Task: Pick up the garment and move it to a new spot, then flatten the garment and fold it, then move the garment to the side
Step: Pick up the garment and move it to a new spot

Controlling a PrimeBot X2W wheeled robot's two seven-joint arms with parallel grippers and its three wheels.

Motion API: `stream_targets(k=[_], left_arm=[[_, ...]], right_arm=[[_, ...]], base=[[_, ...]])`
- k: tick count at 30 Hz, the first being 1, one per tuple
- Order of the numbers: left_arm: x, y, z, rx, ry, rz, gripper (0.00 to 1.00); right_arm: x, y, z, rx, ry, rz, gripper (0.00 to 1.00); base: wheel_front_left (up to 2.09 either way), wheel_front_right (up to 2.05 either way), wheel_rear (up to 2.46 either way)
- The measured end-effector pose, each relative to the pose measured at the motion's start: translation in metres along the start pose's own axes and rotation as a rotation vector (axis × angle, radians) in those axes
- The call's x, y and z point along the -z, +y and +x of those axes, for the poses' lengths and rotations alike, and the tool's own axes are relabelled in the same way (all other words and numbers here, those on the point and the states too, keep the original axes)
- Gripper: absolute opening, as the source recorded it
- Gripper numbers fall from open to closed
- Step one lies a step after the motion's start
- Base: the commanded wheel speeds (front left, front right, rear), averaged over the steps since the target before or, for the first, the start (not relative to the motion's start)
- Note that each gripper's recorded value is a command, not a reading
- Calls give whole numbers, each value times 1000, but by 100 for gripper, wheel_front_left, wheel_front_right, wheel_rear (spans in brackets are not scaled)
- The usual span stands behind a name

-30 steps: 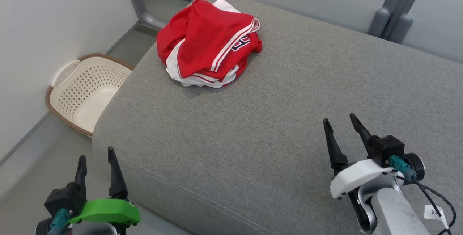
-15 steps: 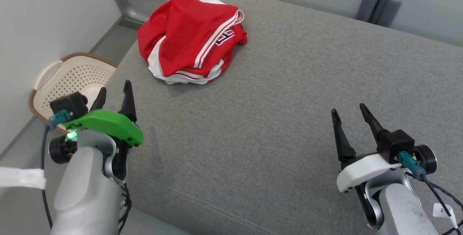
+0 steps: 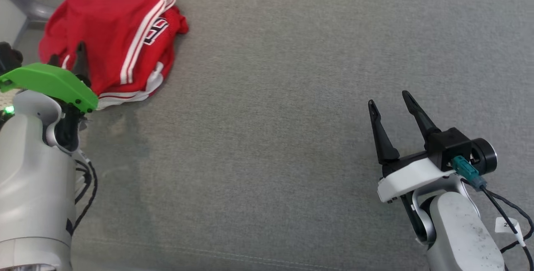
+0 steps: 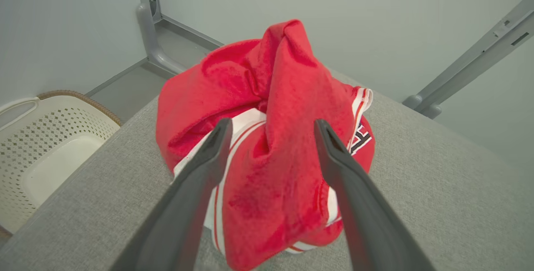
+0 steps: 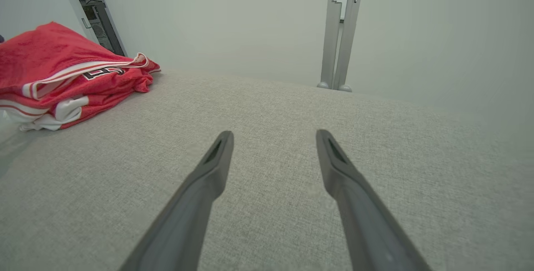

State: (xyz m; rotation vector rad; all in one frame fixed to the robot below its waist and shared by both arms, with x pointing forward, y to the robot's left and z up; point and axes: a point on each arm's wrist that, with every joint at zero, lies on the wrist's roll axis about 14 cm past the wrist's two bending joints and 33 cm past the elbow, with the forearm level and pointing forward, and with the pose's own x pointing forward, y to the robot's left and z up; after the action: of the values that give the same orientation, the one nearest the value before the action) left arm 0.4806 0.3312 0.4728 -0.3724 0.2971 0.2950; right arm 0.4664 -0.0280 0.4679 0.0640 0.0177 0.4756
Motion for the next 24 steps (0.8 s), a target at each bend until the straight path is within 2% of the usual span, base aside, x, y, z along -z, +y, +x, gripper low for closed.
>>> stream_targets(k=[6, 7, 8, 9, 13, 16, 21, 24], left_arm=[[38, 6, 32, -67, 129, 110, 100], [43, 6, 36, -77, 144, 132, 91], [48, 4, 40, -77, 156, 152, 25], [50, 0, 43, -68, 152, 159, 0], [48, -22, 52, -8, 123, 175, 0], [19, -34, 54, 33, 34, 190, 0], [-57, -75, 42, 156, -179, 226, 0], [-113, -113, 19, 254, -331, 219, 0]], right_arm=[[22, -38, -20, 109, 48, 24, 100], [25, -44, -24, 127, 57, 28, 100], [28, -49, -28, 144, 62, 31, 100], [30, -53, -31, 156, 70, 34, 100], [35, -62, -42, 190, 86, 42, 100], [32, -61, -45, 196, 76, 56, 100], [17, -59, -52, 202, 42, 64, 100], [9, -58, -61, 216, 25, 75, 100]], base=[[0, 0, 0], [0, 0, 0], [0, 0, 0], [0, 0, 0], [0, 0, 0], [0, 0, 0], [0, 0, 0], [0, 0, 0]])
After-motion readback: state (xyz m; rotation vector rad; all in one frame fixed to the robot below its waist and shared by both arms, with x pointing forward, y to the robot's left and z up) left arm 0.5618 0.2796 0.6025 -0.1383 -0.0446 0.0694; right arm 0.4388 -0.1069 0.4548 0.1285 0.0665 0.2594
